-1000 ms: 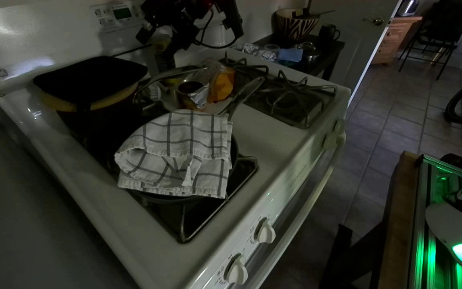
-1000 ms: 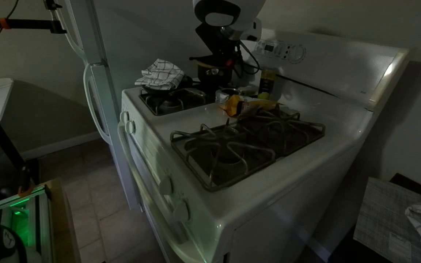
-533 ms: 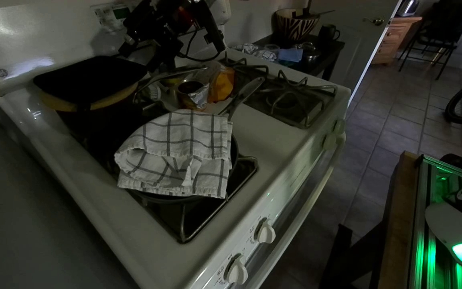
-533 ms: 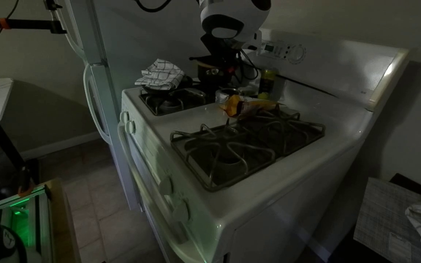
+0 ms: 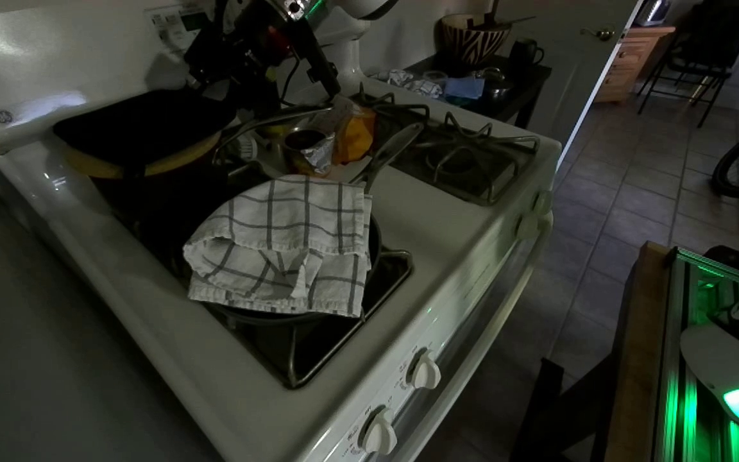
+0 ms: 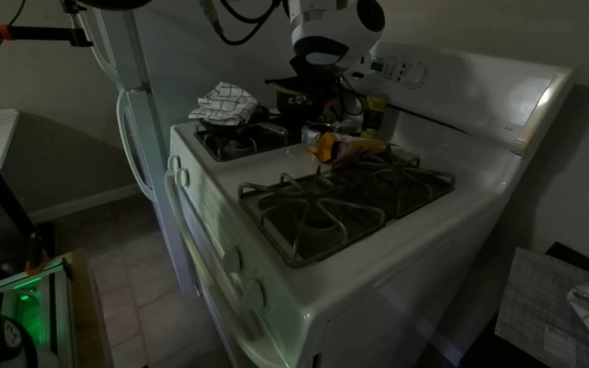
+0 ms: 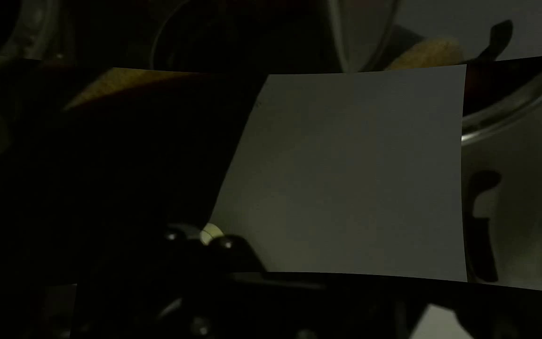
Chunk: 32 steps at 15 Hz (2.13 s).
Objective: Remove the wooden coaster from the pot and move it to the right.
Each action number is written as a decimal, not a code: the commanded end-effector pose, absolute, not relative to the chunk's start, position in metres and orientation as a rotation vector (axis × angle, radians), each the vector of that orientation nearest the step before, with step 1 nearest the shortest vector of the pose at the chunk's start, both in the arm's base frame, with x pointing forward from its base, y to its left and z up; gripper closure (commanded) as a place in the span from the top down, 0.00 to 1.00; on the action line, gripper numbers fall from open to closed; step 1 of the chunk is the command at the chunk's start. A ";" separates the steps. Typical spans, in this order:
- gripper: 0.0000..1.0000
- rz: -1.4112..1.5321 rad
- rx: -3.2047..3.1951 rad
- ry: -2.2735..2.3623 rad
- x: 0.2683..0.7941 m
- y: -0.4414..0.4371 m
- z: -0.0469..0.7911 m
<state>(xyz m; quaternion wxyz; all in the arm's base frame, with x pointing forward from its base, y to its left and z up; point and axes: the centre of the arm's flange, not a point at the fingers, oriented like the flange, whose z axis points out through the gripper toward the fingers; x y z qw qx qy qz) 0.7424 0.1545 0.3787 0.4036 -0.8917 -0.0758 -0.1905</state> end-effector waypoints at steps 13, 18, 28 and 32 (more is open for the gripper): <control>0.05 -0.514 -2.213 -0.182 0.750 0.135 0.425; 0.04 -0.595 -2.180 -0.243 0.725 0.131 0.481; 0.04 -0.693 -2.203 0.220 0.639 -0.016 0.474; 0.04 -0.823 -2.099 0.424 0.589 -0.079 0.452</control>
